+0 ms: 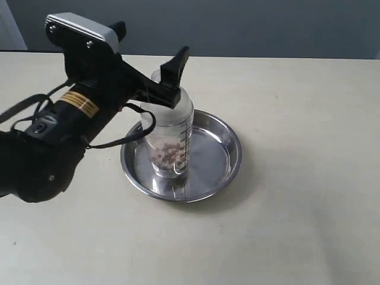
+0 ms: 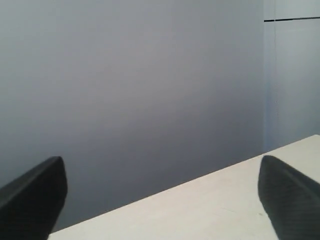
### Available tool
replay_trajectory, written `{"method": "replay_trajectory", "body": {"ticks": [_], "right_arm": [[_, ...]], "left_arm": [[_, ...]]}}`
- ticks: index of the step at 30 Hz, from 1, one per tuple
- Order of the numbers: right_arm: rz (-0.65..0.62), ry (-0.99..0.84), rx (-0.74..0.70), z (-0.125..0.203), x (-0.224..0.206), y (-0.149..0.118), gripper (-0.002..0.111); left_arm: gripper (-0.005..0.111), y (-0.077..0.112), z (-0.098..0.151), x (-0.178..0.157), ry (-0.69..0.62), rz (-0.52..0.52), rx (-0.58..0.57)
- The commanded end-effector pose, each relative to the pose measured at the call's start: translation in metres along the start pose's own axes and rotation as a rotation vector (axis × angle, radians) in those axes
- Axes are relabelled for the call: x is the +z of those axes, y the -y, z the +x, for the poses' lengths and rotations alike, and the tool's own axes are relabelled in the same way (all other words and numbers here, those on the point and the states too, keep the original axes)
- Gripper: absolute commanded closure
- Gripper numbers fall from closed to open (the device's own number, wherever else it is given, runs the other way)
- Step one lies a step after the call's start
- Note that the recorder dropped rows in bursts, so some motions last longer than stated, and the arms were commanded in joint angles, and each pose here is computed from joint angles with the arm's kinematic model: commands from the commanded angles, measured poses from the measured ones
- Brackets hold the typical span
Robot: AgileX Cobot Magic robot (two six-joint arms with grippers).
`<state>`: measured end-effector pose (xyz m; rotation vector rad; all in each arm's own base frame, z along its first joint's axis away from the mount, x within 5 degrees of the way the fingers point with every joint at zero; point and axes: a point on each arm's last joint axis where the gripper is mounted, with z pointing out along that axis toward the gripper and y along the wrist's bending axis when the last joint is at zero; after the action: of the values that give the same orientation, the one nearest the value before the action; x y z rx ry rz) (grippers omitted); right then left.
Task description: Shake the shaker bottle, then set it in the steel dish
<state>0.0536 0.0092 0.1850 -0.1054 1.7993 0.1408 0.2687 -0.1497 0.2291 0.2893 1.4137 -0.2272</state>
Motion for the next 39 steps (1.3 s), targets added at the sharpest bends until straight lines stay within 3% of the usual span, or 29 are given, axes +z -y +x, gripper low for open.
{"method": "replay_trajectory", "body": {"ticks": [1, 2, 3, 6, 9, 11, 13, 17, 22, 26, 31, 36, 39], "right_arm": [[-0.003, 0.012, -0.003, -0.001, 0.0, 0.0, 0.109], [-0.003, 0.012, -0.003, -0.001, 0.0, 0.0, 0.109], [-0.003, 0.012, -0.003, -0.001, 0.0, 0.0, 0.109], [-0.003, 0.012, -0.003, -0.001, 0.0, 0.0, 0.109], [-0.003, 0.012, -0.003, -0.001, 0.0, 0.0, 0.109], [-0.003, 0.012, -0.003, -0.001, 0.0, 0.0, 0.109], [-0.003, 0.012, -0.003, -0.001, 0.0, 0.0, 0.109], [-0.003, 0.012, -0.003, -0.001, 0.0, 0.0, 0.109], [-0.003, 0.012, -0.003, -0.001, 0.0, 0.0, 0.109], [-0.003, 0.012, -0.003, -0.001, 0.0, 0.0, 0.109], [-0.003, 0.012, -0.003, -0.001, 0.0, 0.0, 0.109], [-0.003, 0.012, -0.003, -0.001, 0.0, 0.0, 0.109], [-0.003, 0.012, -0.003, -0.001, 0.0, 0.0, 0.109]], "left_arm": [[0.057, -0.005, -0.028, -0.016, -0.097, 0.016, 0.037], [0.075, -0.006, -0.032, -0.019, -0.115, 0.021, 0.021], [0.107, -0.008, -0.042, -0.025, -0.133, 0.026, 0.012], [0.105, -0.018, -0.059, -0.037, -0.149, -0.029, 0.088], [0.105, -0.04, -0.069, -0.05, -0.193, -0.234, 0.017], [0.105, -0.049, -0.074, -0.058, -0.195, -0.325, -0.036], [0.105, -0.055, -0.082, -0.064, -0.181, -0.37, 0.004], [0.105, -0.06, -0.101, -0.075, -0.135, -0.361, 0.209], [0.105, -0.065, -0.118, -0.093, -0.049, -0.373, 0.231], [0.105, -0.074, -0.121, -0.124, 0.087, -0.438, 0.341], [0.105, -0.074, -0.125, -0.164, 0.242, -0.357, 0.343], [0.105, -0.074, -0.105, -0.173, 0.178, -0.245, 0.311], [0.105, -0.074, -0.089, -0.181, 0.021, -0.169, 0.29]]}}
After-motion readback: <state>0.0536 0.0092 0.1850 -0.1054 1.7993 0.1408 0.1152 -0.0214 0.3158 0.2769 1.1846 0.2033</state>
